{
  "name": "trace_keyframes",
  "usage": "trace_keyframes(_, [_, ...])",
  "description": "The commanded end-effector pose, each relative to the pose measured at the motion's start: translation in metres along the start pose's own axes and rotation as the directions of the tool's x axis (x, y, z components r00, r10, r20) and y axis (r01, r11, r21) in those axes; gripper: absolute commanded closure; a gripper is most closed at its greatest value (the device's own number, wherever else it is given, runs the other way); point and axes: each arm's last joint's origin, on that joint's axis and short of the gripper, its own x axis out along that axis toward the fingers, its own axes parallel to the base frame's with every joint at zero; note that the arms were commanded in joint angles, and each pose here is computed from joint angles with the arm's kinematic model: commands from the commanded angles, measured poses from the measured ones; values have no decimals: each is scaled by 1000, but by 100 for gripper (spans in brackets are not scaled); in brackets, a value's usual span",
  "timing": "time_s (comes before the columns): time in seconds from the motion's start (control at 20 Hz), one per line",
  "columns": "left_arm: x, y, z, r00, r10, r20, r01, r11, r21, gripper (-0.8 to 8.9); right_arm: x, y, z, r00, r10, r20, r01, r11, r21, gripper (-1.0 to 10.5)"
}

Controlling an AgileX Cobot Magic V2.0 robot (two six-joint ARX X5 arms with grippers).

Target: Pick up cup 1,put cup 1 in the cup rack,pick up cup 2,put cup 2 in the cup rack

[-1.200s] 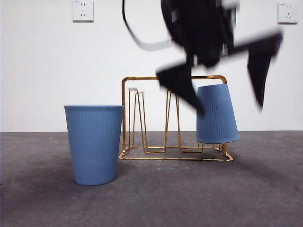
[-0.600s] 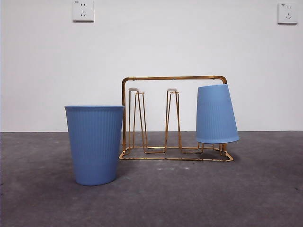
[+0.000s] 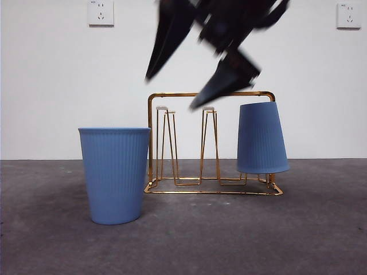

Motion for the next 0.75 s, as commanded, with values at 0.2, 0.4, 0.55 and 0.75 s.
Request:
trace_keyframes(0.2, [7,-4,-1,999,12,-37,-10,999,47,347,44,16,25,994,-75,-82,73,997,-27,537])
trace_keyframes(0.4, [7,-3,-2,999,14,-43,-11,998,58,347,68,20,28,976,-126,-177,120,992,-44,541])
trace_keyframes(0.55, [7,-3,-2,999,15,-47,-12,998,61,347,87,16,20,960,-150,-237,143,989,-45,621])
trace_keyframes(0.75, [7,-3,-2,999,14,-47,-11,998,60,347,92,15,19,958,-150,-245,135,988,-78,966])
